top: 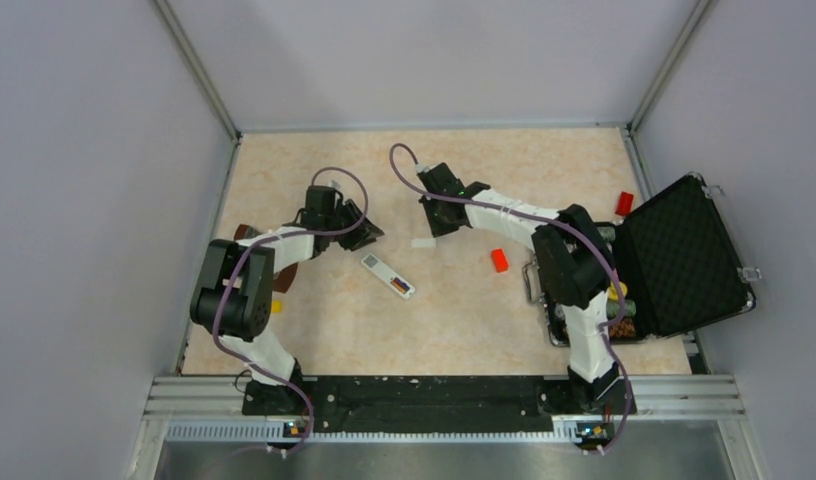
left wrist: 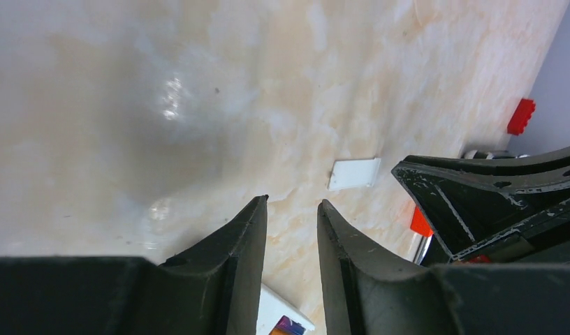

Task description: Load the batteries into the remote control

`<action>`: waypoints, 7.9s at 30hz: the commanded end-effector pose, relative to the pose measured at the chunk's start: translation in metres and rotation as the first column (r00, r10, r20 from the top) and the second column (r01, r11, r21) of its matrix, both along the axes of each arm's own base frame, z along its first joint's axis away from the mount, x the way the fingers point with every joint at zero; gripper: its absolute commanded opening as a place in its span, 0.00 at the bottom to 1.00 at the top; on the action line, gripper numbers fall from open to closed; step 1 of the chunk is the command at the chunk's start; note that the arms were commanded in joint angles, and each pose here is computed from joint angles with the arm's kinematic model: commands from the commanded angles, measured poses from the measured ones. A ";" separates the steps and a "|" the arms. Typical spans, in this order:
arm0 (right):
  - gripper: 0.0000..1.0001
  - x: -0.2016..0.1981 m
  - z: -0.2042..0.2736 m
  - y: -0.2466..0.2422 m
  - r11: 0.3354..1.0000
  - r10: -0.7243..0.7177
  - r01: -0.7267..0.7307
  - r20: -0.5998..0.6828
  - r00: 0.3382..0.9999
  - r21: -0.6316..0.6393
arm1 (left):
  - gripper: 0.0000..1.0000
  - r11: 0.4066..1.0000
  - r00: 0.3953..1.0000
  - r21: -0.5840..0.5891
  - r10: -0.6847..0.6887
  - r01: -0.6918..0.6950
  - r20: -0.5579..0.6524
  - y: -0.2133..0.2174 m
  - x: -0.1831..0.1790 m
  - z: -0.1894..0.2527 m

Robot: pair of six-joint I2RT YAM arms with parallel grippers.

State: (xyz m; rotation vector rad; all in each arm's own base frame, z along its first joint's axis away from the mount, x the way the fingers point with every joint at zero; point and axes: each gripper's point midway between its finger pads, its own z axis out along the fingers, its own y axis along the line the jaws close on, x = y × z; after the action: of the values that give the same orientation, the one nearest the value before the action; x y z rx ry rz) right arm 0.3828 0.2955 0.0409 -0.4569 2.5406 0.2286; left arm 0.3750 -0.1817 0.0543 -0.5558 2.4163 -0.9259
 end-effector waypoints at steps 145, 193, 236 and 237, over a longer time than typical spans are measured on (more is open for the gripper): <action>0.20 -0.054 -0.024 0.022 0.898 0.404 -0.428 -0.194 0.894 -0.100 | 0.49 0.992 0.983 -0.084 0.104 -0.092 0.154 0.039 0.000 0.036; 0.55 -0.036 0.023 0.045 0.945 -0.315 0.319 -0.056 0.947 0.076 | 0.59 0.985 0.968 -0.014 0.172 -0.173 0.185 0.049 0.014 0.038; 0.25 -0.060 -0.054 0.016 0.903 -0.412 0.384 -0.140 0.900 -0.191 | 0.59 0.974 0.952 0.005 0.218 -0.225 0.215 0.066 0.012 0.046; 0.23 -0.059 -0.053 0.016 0.905 -0.410 0.382 -0.142 0.901 -0.189 | 0.59 0.976 0.953 -0.002 0.214 -0.219 0.213 0.064 0.012 0.046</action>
State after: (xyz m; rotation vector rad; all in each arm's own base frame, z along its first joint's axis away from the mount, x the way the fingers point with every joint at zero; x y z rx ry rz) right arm 0.3336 0.3311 0.0219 0.0282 2.6999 0.0029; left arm 0.3811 -0.1148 0.0834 -0.7092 2.1759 -0.7760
